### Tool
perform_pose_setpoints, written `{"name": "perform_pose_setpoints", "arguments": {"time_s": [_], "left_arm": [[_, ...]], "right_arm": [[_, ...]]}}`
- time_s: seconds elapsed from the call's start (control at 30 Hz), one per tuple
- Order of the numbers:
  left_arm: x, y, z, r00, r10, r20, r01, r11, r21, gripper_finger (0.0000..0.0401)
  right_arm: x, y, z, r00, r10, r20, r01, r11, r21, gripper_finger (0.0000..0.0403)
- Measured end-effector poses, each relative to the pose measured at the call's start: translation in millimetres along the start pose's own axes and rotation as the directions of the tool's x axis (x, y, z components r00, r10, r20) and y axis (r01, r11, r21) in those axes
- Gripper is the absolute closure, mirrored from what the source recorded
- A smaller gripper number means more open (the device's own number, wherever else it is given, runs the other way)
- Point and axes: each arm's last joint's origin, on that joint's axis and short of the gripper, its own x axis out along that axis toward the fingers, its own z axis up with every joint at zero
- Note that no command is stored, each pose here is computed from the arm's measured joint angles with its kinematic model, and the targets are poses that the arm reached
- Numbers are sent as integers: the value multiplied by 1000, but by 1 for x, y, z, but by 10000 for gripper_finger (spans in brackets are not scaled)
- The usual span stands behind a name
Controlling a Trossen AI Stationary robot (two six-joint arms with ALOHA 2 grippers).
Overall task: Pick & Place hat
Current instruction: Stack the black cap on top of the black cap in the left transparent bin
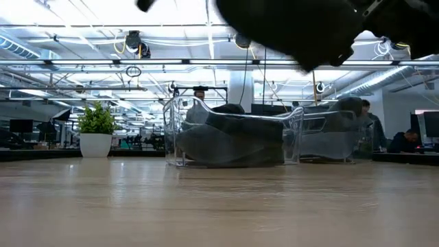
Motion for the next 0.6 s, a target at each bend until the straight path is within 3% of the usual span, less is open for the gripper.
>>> {"name": "perform_pose_setpoints", "arguments": {"time_s": [0.17, 0.43, 0.6], "left_arm": [[-17, 21, 20, 985, 172, 24, -172, 985, 3, 396], [9, 54, 23, 943, 332, -1, -331, 941, -64, 397], [13, 54, 26, 970, 243, -18, -244, 968, -65, 397]], "right_arm": [[1, 3, 0, 1000, 11, 7, -11, 1000, -20, 85], [1, 3, 0, 1000, 10, 11, -10, 1000, -18, 85], [1, 3, -1, 1000, 12, -5, -12, 1000, -14, 85]]}}
